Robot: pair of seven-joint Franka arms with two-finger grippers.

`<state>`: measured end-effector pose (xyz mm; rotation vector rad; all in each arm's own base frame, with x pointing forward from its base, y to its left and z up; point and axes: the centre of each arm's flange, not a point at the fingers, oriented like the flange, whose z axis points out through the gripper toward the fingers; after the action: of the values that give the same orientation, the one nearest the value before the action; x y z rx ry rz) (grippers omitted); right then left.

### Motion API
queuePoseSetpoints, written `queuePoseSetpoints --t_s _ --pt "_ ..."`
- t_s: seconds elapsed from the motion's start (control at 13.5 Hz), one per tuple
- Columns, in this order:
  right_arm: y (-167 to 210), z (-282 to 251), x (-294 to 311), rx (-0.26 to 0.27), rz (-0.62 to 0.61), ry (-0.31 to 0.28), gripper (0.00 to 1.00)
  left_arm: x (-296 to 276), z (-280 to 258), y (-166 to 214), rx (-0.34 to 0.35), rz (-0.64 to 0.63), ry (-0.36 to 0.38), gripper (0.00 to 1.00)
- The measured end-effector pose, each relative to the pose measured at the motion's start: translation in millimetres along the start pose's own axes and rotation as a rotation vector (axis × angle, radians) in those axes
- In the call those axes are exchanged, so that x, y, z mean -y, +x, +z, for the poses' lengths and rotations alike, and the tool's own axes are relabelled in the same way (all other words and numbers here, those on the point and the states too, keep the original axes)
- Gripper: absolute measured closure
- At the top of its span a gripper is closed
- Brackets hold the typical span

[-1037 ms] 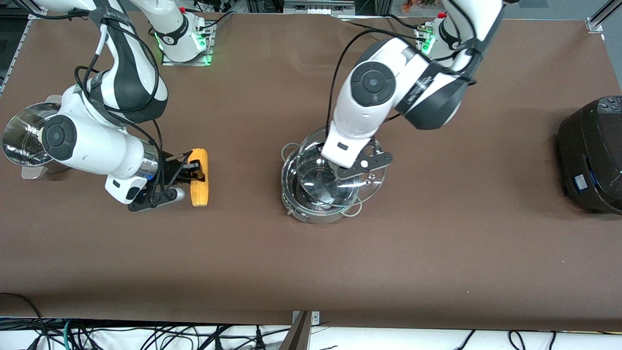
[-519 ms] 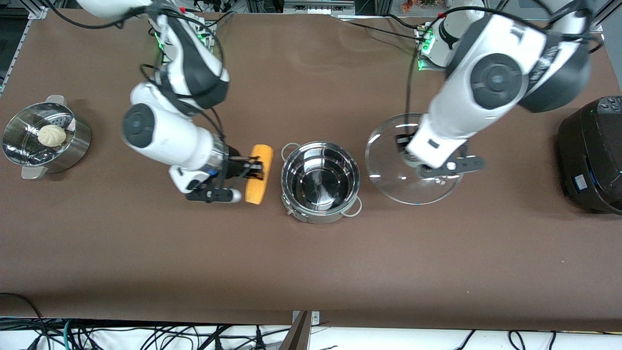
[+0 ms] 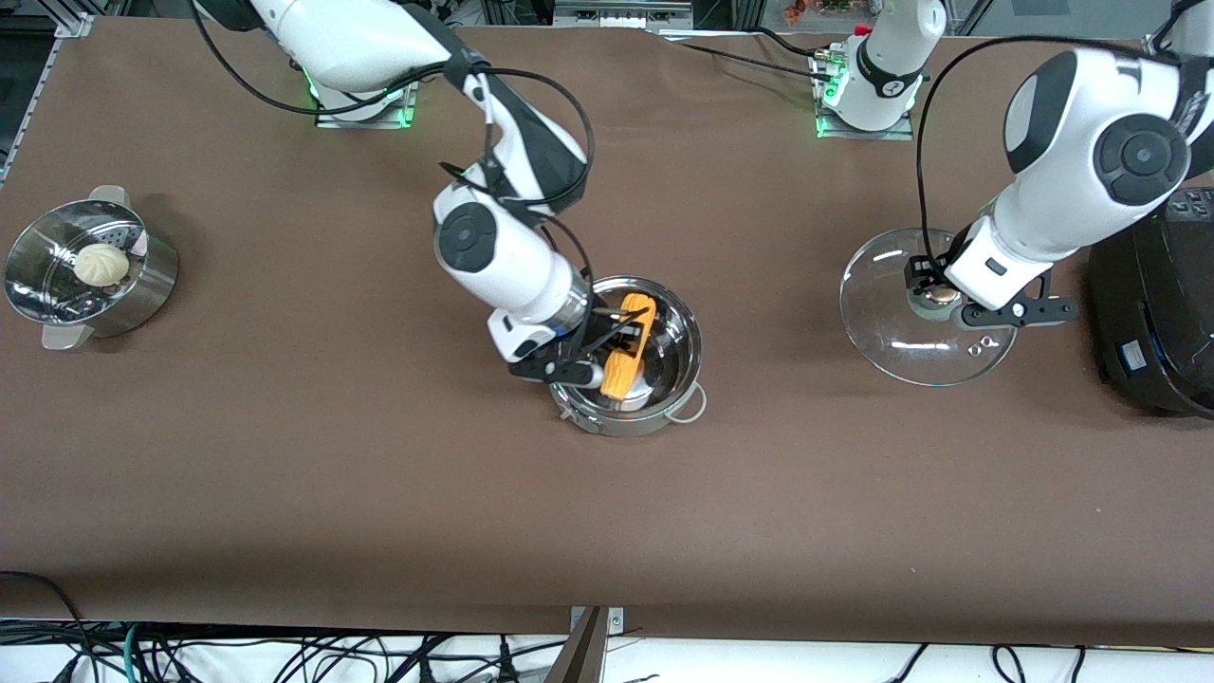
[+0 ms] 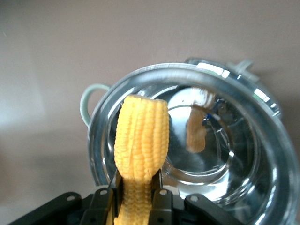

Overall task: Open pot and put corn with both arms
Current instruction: 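Move the corn over the pot while the left gripper lowers the lid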

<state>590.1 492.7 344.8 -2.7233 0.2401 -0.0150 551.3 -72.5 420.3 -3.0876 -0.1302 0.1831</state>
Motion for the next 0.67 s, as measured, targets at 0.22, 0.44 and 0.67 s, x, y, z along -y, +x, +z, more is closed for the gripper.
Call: queuePoseSetpoints --t_s 0.22,0.44,0.67 --pt "-17.3 34.8 -6.0 -0.008 -0.093 -0.116 0.75 15.3 75.5 -3.9 -0.011 -0.022 -0.021 0.51" --pt "-24.2 87.2 -28.3 0.017 -0.127 -0.197 0.75 34.2 130.6 11.5 0.001 -0.048 -0.058 0.51" --pt "-26.5 96.8 -27.7 0.015 -0.139 -0.201 0.74 39.7 177.8 22.4 0.017 -0.064 -0.090 0.51"
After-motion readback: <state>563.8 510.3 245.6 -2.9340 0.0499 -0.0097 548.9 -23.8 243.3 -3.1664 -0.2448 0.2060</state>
